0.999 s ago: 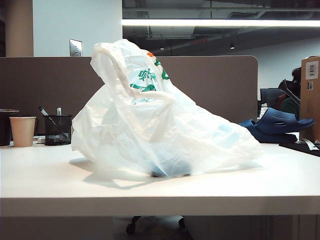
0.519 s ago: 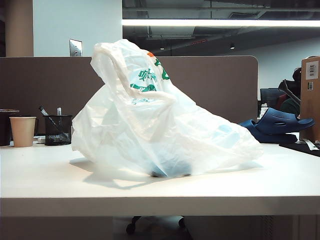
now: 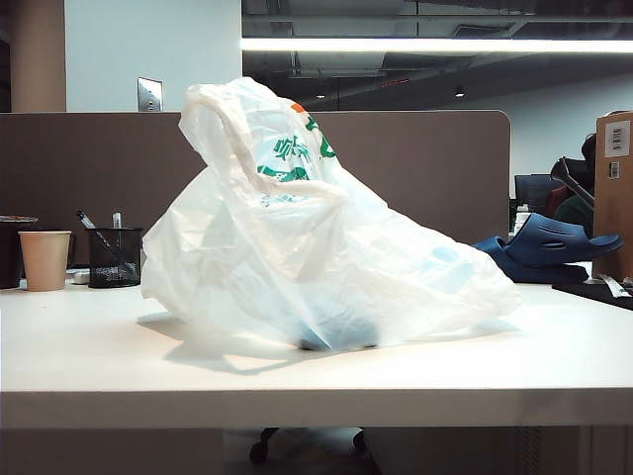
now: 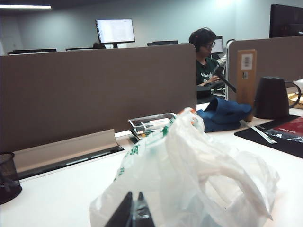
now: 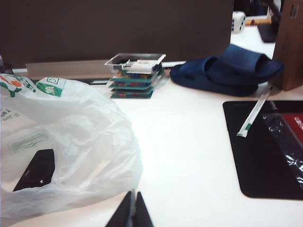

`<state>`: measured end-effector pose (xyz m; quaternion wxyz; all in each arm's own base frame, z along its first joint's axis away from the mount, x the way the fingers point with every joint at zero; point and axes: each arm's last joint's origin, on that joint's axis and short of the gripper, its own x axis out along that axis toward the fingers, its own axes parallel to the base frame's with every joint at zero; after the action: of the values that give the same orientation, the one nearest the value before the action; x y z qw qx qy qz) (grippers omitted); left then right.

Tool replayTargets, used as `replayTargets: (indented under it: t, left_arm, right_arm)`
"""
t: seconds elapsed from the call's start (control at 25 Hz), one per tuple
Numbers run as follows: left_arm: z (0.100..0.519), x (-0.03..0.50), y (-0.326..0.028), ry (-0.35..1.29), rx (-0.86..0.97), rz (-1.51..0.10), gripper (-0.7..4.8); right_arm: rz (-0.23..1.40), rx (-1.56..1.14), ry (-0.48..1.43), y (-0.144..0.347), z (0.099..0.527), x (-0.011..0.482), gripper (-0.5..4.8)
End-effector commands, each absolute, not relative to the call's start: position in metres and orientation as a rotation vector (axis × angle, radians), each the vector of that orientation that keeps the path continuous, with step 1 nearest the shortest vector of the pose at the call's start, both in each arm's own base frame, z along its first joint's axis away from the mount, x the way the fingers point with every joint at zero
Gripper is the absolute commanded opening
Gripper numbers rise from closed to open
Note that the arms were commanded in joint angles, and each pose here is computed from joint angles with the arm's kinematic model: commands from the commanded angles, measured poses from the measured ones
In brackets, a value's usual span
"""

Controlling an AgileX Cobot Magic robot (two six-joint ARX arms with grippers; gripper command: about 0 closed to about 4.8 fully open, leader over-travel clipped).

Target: Put the power bank into the bag.

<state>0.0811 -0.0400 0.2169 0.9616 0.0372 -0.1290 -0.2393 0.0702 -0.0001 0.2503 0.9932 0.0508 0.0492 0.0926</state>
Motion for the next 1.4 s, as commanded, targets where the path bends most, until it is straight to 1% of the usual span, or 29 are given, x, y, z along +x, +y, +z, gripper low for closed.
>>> replayTargets:
  t: [0.04,0.16,0.32,0.48,0.6,0.76,0.96,1.16,1.4]
  left_arm:
    - [0.212,0.082,-0.041,-0.265,0.074,-0.489,-0.07]
    - [0.211,0.083,-0.041,-0.269,0.076,-0.488,-0.07]
    - [0.205,0.084,-0.041,-0.277,0.075,-0.491,-0.07]
    - [0.197,0.085,-0.043,-0.256,0.084,-0.528,-0.07]
    - [0.194,0.086,-0.044,-0.259,0.106,-0.529,-0.07]
    - [0.187,0.087,-0.044,-0.263,0.109,-0.528,-0.07]
    - [0.189,0.087,-0.044,-0.275,0.107,-0.522,-0.07]
    - [0.189,0.087,-0.043,-0.274,0.104,-0.500,-0.07]
    - [0.189,0.087,-0.043,-0.289,0.166,-0.484,-0.07]
  right_arm:
    - [0.189,0.116,0.013,0.000,0.241,0.070,-0.05]
    - [0.155,0.116,0.011,-0.001,0.226,0.072,-0.06]
    - [0.155,0.115,0.022,-0.002,0.210,0.080,-0.06]
    - [0.139,0.100,0.005,-0.003,0.199,0.085,-0.06]
    - [0.095,0.072,0.008,-0.005,0.192,0.088,-0.05]
    - [0.086,0.065,-0.006,-0.006,0.185,0.091,-0.06]
    - [0.036,0.062,-0.007,-0.008,0.172,0.095,-0.05]
    - [-0.026,0.045,0.001,-0.010,0.168,0.096,-0.05]
    - [-0.029,0.018,0.004,-0.010,0.166,0.096,-0.05]
